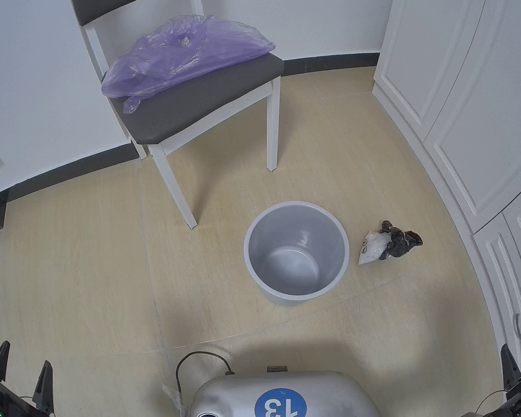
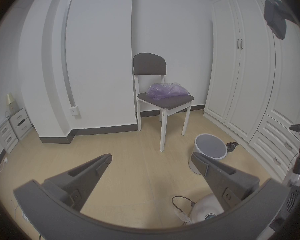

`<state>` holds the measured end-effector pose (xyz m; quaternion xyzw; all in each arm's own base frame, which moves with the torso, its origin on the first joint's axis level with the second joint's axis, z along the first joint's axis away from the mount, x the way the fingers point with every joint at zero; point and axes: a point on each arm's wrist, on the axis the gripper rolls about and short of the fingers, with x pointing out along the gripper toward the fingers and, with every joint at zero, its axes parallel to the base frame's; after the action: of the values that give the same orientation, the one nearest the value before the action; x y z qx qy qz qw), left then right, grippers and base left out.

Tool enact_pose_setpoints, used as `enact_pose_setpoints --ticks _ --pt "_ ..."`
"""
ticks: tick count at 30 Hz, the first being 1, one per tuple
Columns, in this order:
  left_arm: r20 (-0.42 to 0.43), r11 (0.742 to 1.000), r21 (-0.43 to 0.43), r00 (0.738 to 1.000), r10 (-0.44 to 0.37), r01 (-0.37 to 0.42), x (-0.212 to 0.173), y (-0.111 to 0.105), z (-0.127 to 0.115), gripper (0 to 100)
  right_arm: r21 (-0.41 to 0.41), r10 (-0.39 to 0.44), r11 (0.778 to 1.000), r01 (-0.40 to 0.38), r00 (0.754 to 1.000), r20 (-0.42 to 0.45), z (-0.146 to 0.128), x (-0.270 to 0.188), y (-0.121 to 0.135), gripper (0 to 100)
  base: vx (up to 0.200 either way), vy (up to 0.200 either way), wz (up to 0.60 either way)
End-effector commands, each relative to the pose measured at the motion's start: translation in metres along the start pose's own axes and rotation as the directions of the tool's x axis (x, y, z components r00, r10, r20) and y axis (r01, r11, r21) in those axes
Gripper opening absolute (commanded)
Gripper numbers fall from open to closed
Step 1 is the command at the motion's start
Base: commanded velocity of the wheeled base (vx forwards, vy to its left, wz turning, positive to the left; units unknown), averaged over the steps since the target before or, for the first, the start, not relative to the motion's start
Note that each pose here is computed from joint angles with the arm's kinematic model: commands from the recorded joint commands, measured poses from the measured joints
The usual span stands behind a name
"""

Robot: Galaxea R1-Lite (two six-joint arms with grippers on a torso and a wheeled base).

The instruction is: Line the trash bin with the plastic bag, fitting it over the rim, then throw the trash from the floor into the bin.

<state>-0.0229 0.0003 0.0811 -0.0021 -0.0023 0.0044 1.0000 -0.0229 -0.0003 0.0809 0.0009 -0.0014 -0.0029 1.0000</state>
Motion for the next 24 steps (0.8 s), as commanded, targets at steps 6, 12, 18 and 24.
enact_pose_setpoints --ticks 6,12,18,24 --pt "-0.005 1.000 0.007 1.000 -0.003 0.003 0.000 0.000 -0.005 100 0.007 0.003 1.000 -0.003 1.000 -0.001 -0.005 0.000 0.000 100 0.000 0.000 0.00" --pt "0.000 1.000 0.007 1.000 -0.004 0.004 0.000 0.000 -0.005 100 0.018 -0.023 1.000 0.023 0.999 0.025 -0.001 0.000 -0.001 100 0.000 0.000 0.00" --pt "0.201 0.999 -0.010 0.978 -0.048 0.051 -0.009 -0.001 0.032 100 0.071 0.032 0.996 -0.062 0.930 0.366 0.094 -0.032 0.001 100 0.000 0.000 0.00" --pt "0.307 0.975 -0.168 0.948 -0.088 0.145 -0.019 0.002 0.120 100 0.076 0.049 0.995 -0.067 0.974 0.222 0.125 -0.005 0.001 100 0.000 0.000 0.00"
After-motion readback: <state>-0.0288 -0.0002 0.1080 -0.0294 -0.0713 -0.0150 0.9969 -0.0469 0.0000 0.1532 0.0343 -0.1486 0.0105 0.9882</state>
